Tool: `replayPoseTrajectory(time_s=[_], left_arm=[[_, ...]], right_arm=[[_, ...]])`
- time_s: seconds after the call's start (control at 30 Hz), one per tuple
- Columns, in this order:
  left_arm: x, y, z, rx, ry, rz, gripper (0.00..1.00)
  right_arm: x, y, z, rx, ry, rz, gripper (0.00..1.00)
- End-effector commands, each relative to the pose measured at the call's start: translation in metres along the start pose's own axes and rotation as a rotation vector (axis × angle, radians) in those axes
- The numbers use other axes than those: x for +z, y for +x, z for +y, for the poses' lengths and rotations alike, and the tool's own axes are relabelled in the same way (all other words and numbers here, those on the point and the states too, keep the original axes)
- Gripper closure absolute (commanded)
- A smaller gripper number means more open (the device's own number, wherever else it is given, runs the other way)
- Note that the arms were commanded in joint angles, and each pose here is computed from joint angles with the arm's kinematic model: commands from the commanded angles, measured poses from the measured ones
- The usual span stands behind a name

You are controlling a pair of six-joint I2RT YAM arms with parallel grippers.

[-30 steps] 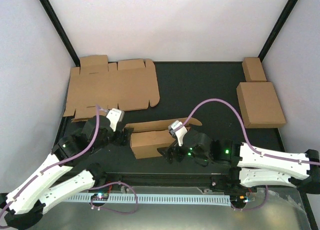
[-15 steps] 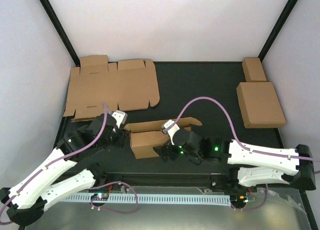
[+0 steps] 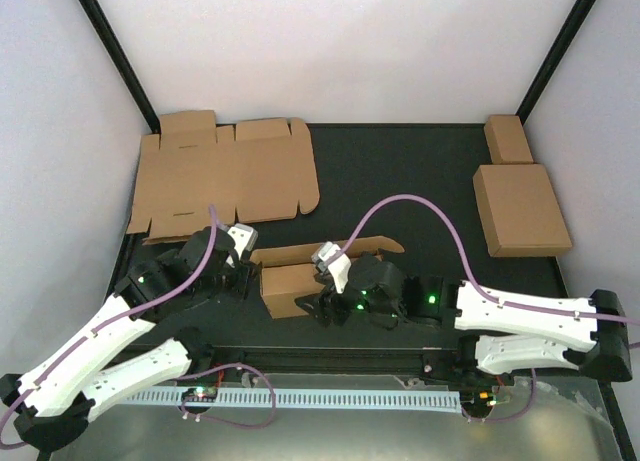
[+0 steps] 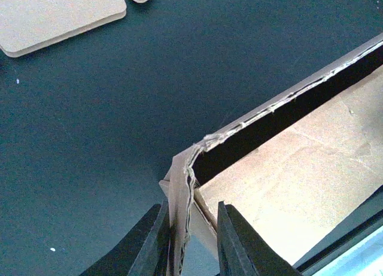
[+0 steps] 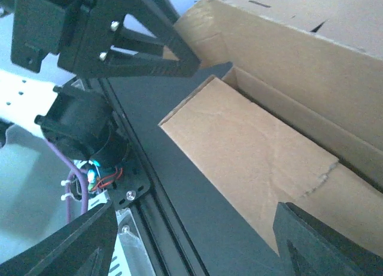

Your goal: Fold the paper box

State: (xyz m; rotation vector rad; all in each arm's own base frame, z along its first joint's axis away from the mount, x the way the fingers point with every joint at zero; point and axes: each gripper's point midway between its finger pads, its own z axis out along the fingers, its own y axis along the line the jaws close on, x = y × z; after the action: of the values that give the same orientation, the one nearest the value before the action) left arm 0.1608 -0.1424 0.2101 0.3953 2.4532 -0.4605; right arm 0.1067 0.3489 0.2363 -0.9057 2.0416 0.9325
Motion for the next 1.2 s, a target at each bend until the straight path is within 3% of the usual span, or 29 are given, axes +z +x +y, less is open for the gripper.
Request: replayPoseTrajectory(time_s=[0.0, 0.27, 0.47, 0.77, 1.17], left_arm=[[-0.012, -0.005, -0.005, -0.018, 0.032, -0.009, 0.76], [-0.008, -0.005, -0.009, -0.014, 0.053, -0.018, 0.82], [-0.003, -0.001, -0.008, -0.009, 0.046, 0.008, 0.98], [0.005, -0.005, -0.023, 0.003, 0.107, 0.028, 0.98], [0.028, -0.027, -0.052, 0.016, 0.236, -0.024, 0.99]], right_arm=[[0.007, 0.003, 0.017, -0.040, -0.106, 0.009, 0.29], [0.014, 0.007, 0.025, -0.070, -0.146, 0.035, 0.33], [0.004, 0.003, 0.014, -0.069, -0.089, 0.002, 0.33], [0.011, 0.026, 0.005, -0.054, -0.064, 0.081, 0.36], [-0.010, 0.044, -0.016, -0.021, -0.002, 0.079, 0.36]])
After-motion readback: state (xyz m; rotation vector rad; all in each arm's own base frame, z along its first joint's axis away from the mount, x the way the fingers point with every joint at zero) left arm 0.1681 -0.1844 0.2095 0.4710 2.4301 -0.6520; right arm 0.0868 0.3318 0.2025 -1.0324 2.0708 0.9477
